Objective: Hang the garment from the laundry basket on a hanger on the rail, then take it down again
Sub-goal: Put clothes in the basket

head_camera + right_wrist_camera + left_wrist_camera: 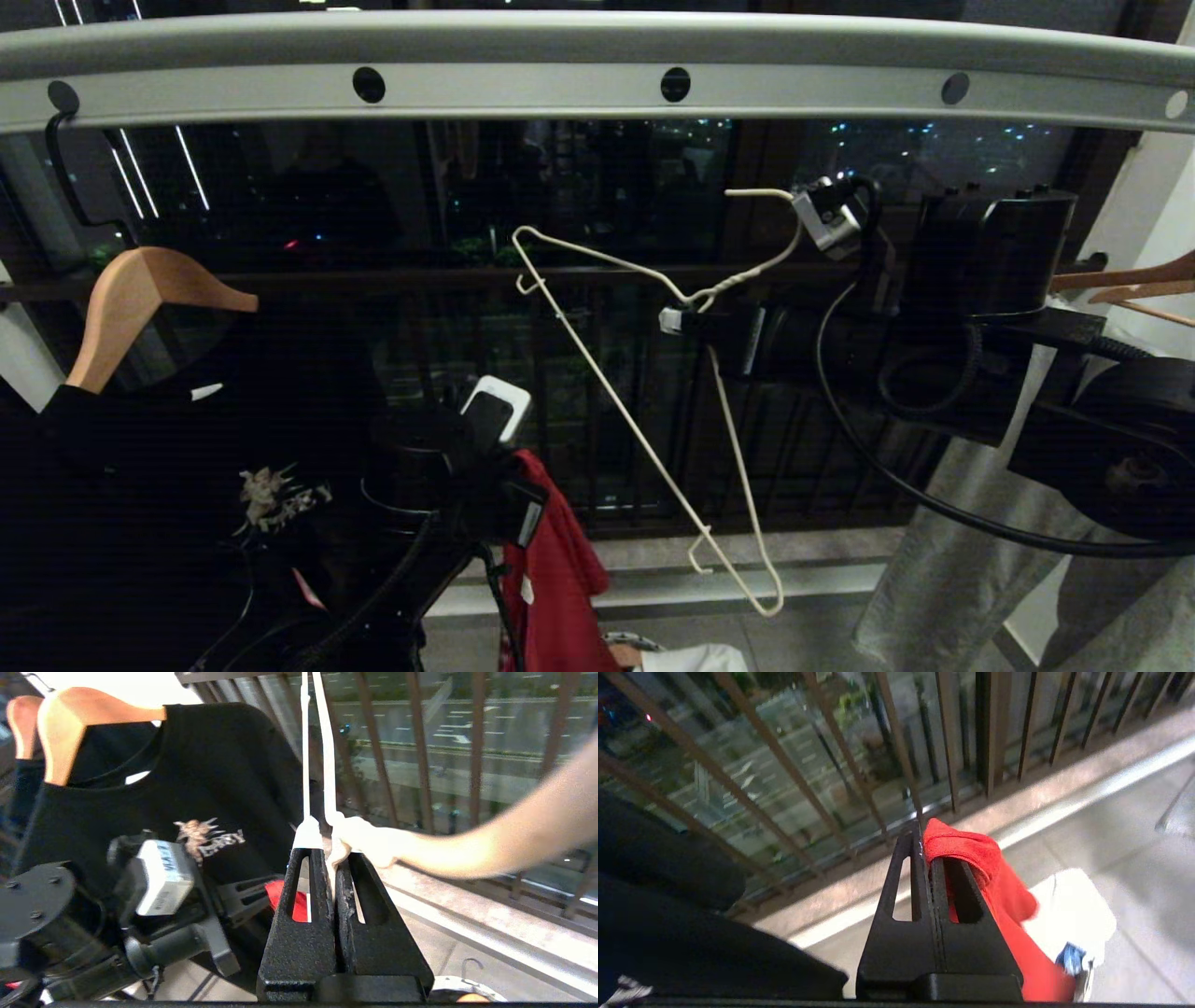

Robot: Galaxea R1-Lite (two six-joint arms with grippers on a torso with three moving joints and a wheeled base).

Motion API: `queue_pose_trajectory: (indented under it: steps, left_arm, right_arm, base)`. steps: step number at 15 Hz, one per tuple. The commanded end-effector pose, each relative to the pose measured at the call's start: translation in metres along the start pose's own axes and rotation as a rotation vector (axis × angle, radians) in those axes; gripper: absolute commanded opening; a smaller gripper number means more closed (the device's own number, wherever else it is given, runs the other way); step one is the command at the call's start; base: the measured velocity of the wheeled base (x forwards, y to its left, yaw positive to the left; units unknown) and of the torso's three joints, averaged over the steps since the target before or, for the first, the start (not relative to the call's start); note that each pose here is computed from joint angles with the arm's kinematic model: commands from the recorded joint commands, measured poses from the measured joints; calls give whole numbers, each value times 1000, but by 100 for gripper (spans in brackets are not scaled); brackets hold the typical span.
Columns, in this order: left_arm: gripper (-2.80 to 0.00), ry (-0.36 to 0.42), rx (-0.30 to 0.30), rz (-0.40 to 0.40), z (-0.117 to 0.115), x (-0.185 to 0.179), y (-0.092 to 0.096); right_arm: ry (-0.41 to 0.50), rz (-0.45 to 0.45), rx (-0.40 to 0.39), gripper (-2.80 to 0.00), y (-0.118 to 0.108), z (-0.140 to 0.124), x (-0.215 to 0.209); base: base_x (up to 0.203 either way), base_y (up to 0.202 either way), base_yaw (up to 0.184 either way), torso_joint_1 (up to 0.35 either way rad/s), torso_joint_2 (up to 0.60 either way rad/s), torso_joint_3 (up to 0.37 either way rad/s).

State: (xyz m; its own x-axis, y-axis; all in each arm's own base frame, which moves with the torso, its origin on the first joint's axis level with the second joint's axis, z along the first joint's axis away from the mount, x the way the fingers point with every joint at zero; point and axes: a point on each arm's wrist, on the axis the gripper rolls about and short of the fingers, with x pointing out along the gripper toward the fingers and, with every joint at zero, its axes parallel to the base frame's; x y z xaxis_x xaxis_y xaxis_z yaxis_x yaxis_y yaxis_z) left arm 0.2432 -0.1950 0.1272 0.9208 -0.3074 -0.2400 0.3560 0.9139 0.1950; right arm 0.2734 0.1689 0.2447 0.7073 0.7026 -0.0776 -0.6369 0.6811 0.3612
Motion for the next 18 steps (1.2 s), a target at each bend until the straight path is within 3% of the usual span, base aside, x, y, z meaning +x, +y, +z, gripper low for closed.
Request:
queue_pose_trajectory:
  steps: [1,4,9,15,18]
  left_arm:
    - [-280,-3,-1,5,-7,9,-4]
    - [-280,15,8,4,-20,20,-9]
    - [-280,-20,-3,8,-42,40,-20]
    - [-280,13,2,-5,-55,47,-26]
    - [-280,8,-46,-22,-55,48,-32]
  right_arm:
    - [9,-9,-10,-280,-5,-3,4]
    - [4,-18,-10,-280,-8,-2,3]
    - [-5,-26,-9,-280,-12,1,1]
    - [-34,-26,-15,-280,-16,1,3]
    - [-30,-27,-15,-280,-17,0,4]
  base:
    - [0,0,0,0,0,0]
    - [0,0,0,0,0,0]
    - [0,0,0,0,0,0]
    - [0,0,0,0,0,0]
    - [0,0,0,0,0,0]
